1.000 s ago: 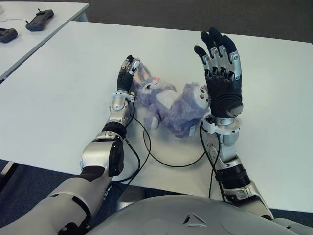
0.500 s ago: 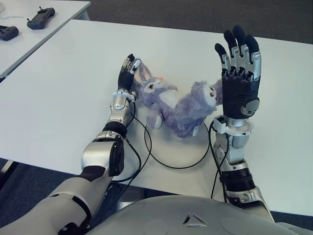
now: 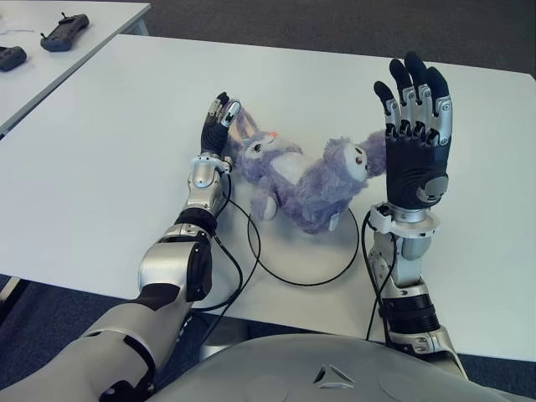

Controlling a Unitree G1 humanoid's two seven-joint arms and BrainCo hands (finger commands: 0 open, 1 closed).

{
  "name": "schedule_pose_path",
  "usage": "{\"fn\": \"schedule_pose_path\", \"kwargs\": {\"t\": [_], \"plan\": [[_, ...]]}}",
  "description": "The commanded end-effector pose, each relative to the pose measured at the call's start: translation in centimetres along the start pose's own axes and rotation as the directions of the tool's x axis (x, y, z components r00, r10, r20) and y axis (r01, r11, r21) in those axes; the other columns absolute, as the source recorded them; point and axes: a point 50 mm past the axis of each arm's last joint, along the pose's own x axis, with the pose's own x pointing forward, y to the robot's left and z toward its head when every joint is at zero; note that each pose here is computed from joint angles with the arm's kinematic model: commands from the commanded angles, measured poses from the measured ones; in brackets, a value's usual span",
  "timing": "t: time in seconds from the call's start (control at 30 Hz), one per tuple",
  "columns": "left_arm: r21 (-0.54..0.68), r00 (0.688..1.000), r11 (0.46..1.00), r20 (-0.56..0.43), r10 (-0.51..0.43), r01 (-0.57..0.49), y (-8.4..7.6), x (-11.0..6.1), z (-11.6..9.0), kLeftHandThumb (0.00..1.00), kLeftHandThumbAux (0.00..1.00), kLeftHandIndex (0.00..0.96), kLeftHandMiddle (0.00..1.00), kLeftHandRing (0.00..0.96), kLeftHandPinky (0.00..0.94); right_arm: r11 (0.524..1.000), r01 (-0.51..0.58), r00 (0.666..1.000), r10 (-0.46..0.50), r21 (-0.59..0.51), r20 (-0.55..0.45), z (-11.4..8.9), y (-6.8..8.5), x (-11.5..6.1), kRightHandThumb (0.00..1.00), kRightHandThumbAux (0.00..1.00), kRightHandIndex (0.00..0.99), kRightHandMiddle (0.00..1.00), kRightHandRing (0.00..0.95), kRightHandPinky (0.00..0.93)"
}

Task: Put the doll into the plate.

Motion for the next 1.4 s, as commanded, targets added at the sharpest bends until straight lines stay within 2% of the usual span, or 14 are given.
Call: {"fn": "schedule_pose_path", "kwargs": {"t": [0.03, 0.27, 1.4], "plan": [[-0.023, 0.841, 0.997, -0.538, 0.054, -0.078, 0.93, -9.79, -11.96, 0.000, 0.394, 0.000, 0.000, 0.000, 0.000, 1.000, 0.011, 0.999, -0.012, -0.018, -0.051, -0.27, 0.01, -1.18, 0.231, 0.301, 0.000, 0.000, 0.000, 0.000], [-0.025, 0.847, 0.997, -0.530, 0.053, -0.077, 1.00, -9.78, -11.90, 0.000, 0.383, 0.000, 0.000, 0.000, 0.000, 1.000, 0.011, 0.999, -0.012, -0.018, -0.052, -0.29, 0.03, -1.18, 0.231, 0.301, 0.000, 0.000, 0.000, 0.000], [-0.014, 0.834, 0.997, -0.548, 0.055, -0.074, 1.04, -9.69, -11.96, 0.000, 0.409, 0.000, 0.000, 0.000, 0.000, 1.000, 0.011, 0.998, -0.012, -0.019, -0.054, -0.47, -0.01, -1.17, 0.231, 0.301, 0.000, 0.000, 0.000, 0.000]]}}
